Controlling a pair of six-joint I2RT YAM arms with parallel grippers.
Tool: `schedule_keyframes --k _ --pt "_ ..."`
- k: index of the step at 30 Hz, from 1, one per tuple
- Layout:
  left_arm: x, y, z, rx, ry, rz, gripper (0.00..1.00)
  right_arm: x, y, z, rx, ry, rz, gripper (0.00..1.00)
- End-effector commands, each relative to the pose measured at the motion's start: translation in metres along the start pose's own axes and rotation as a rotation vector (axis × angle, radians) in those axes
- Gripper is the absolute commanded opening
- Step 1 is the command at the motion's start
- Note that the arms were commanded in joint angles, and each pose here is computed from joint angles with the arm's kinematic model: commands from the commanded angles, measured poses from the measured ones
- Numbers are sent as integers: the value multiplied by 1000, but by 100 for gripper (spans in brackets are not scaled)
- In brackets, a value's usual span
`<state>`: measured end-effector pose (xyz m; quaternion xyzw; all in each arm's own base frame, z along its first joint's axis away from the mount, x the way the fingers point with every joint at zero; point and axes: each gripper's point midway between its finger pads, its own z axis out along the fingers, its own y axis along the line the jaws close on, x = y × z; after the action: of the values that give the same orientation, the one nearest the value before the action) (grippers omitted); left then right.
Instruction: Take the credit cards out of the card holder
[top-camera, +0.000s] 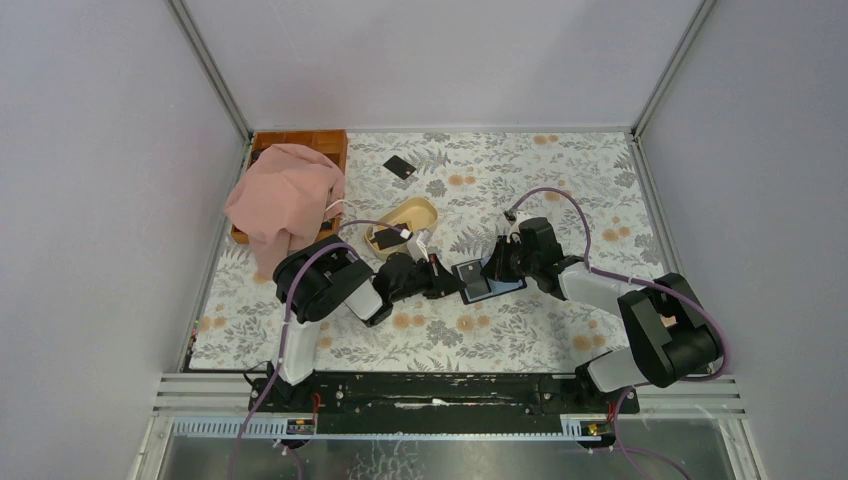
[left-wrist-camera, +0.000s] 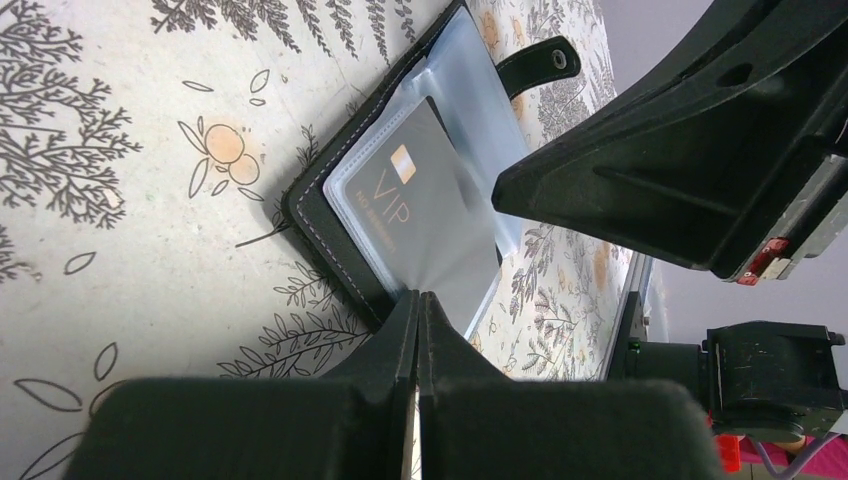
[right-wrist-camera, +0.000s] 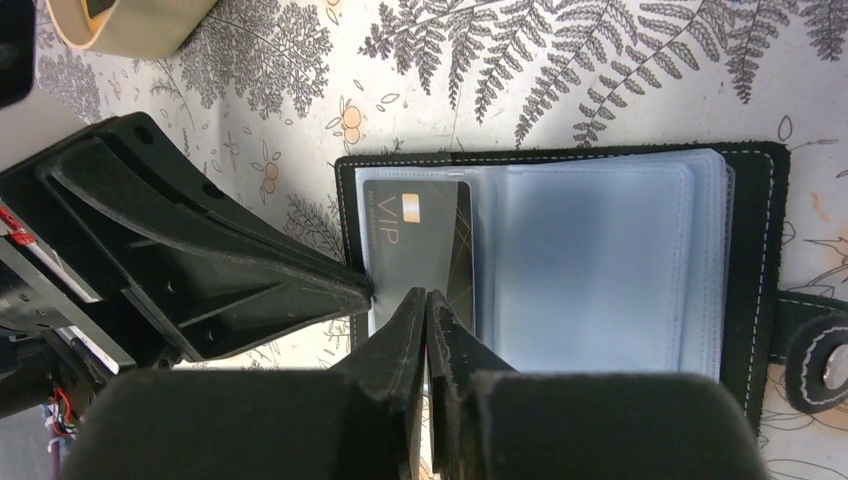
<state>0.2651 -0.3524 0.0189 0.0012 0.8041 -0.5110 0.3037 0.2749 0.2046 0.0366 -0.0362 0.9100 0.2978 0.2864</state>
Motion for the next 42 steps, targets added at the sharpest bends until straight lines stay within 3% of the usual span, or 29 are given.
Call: schedule_keyframes --k 1,6,9,23,30,42 --pt "5 18 0 -45 -2 27 0 -16 6 3 -26 -50 -24 12" --pt "4 23 -7 -59 -5 26 0 -19 -9 3 16 -73 -7 35" --pt "4 26 -9 -65 -5 25 0 -16 -13 5 21 -64 -2 38" --pt "6 28 -5 -47 2 2 0 8 -1 19 -103 29 27 39" --pt "7 31 -5 -44 7 -9 0 5 10 6 -153 -19 23 31" --pt "11 31 -4 -20 16 -27 0 10 29 -1 -267 -24 50 29"
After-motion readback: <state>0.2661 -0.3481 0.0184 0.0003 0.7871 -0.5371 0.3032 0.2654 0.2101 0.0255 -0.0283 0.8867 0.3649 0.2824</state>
